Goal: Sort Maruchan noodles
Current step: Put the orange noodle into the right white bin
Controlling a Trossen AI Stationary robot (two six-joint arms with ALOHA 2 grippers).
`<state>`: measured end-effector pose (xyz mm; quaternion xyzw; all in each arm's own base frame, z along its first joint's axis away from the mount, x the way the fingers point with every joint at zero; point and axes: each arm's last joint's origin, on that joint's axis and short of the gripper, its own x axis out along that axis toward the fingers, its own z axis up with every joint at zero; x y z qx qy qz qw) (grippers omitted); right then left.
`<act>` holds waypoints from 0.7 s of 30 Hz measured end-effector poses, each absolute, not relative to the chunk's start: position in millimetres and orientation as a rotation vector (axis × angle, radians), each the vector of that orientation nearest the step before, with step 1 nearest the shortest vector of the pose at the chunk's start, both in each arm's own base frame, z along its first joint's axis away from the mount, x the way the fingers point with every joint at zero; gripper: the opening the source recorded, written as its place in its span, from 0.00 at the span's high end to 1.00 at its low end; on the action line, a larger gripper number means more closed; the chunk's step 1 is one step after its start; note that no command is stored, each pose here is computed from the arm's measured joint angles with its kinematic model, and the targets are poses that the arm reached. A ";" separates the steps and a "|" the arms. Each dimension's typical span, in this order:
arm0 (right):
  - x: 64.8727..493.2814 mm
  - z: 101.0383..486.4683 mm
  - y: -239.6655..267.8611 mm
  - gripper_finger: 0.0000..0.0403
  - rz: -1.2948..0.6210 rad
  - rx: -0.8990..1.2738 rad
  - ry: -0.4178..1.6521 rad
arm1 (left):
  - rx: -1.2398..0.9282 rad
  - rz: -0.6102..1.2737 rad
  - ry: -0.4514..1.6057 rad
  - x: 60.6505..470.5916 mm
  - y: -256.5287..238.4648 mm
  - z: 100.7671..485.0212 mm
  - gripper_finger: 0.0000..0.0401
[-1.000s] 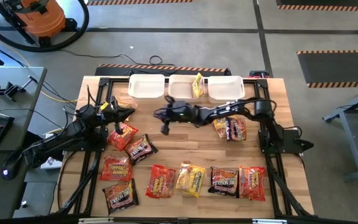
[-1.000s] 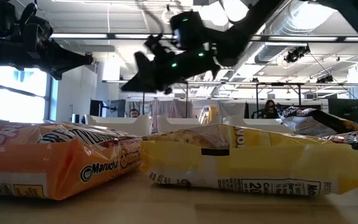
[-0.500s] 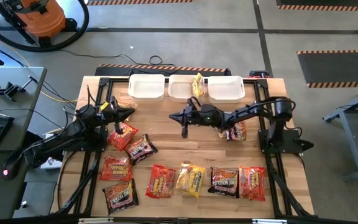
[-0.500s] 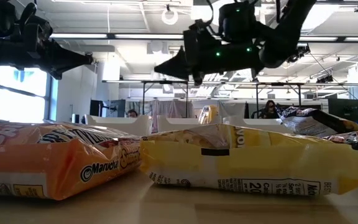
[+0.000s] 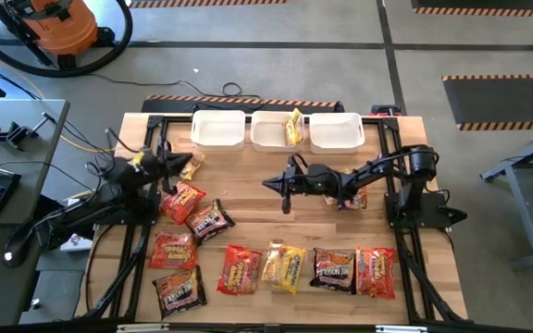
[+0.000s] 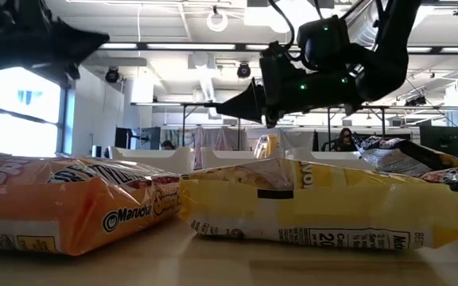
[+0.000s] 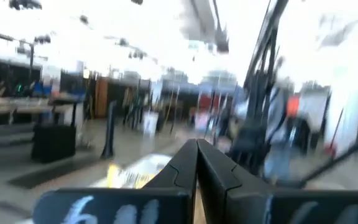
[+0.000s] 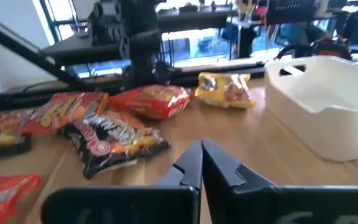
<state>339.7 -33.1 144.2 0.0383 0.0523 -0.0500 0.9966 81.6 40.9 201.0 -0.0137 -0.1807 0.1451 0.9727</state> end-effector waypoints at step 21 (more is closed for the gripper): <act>318.8 126.4 -60.7 1.00 -0.142 0.095 0.166 | -0.281 0.243 -0.139 107.1 53.6 201.2 1.00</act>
